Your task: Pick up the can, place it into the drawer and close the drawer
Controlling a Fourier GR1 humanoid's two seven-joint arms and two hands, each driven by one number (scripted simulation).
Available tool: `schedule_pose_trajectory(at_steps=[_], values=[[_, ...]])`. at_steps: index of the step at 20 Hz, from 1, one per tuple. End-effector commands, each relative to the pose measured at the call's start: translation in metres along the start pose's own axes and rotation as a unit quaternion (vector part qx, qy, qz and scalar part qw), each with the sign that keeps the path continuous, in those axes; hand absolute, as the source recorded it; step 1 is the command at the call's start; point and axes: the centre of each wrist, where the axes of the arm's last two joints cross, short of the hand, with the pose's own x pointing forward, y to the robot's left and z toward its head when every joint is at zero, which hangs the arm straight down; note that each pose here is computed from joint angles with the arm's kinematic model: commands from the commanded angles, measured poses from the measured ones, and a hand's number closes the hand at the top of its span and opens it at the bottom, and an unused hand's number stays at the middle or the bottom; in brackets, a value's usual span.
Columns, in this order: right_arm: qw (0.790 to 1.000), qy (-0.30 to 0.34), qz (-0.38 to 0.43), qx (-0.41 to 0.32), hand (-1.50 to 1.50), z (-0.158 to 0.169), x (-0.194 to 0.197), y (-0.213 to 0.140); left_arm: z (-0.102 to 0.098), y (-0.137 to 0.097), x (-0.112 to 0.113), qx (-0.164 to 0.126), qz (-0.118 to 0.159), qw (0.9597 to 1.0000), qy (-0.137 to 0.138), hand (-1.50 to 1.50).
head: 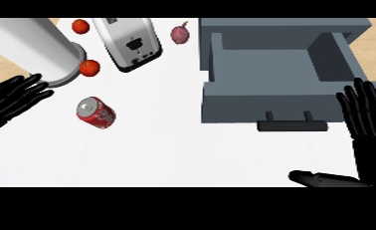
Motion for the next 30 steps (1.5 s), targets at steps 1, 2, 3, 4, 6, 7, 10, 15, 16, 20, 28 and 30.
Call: schedule_pose_trajectory(at_steps=[1,2,3,4,6,7,10,15,16,20,28,30], values=[[1.000,0.000,-0.005,0.000,-1.50,0.030,-0.008,-0.001,-0.011,0.015,0.012,0.010,0.018,0.9997,0.016,-1.50],[1.000,0.001,0.012,0.006,-1.50,0.005,-0.014,-0.004,-0.002,0.022,0.013,0.008,-0.004,0.9998,0.016,-1.50],[1.000,0.008,-0.001,-0.004,-1.50,0.025,-0.025,-0.005,0.010,0.020,-0.004,0.012,0.005,0.9996,0.024,-1.50],[1.000,0.002,0.001,-0.009,-1.50,0.011,-0.016,0.005,-0.019,0.015,0.000,0.024,0.009,0.9994,0.022,-1.50],[1.000,-0.003,0.005,0.007,-1.50,0.006,-0.028,0.008,-0.021,0.008,-0.012,0.016,0.000,0.9996,0.022,-1.50],[1.000,0.001,0.000,-0.005,-1.50,0.016,-0.008,-0.023,-0.015,0.012,-0.012,0.020,0.004,0.9996,0.021,-1.50],[1.000,-0.001,-0.001,0.004,-1.50,0.002,-0.019,-0.011,-0.012,0.030,-0.025,0.016,0.010,0.9996,0.021,-1.50],[1.000,0.004,0.009,0.006,-1.50,0.029,-0.019,-0.028,-0.026,0.027,-0.032,0.017,0.012,0.9989,0.043,-1.50],[1.000,0.001,0.005,0.007,-1.50,0.042,-0.014,-0.029,-0.030,0.019,-0.053,0.022,0.015,0.9989,0.039,-1.50],[1.000,0.004,0.001,-0.002,-1.50,0.029,-0.021,-0.030,-0.029,0.014,-0.071,0.018,0.005,0.9990,0.040,-1.50],[1.000,-0.004,0.004,-0.003,-1.50,0.028,-0.017,-0.012,-0.012,0.016,-0.087,0.038,-0.004,0.9983,0.043,-1.50],[1.000,0.000,0.006,-0.001,-1.50,0.020,-0.031,-0.042,-0.018,0.026,-0.100,0.051,-0.006,0.9973,0.053,-1.50]])
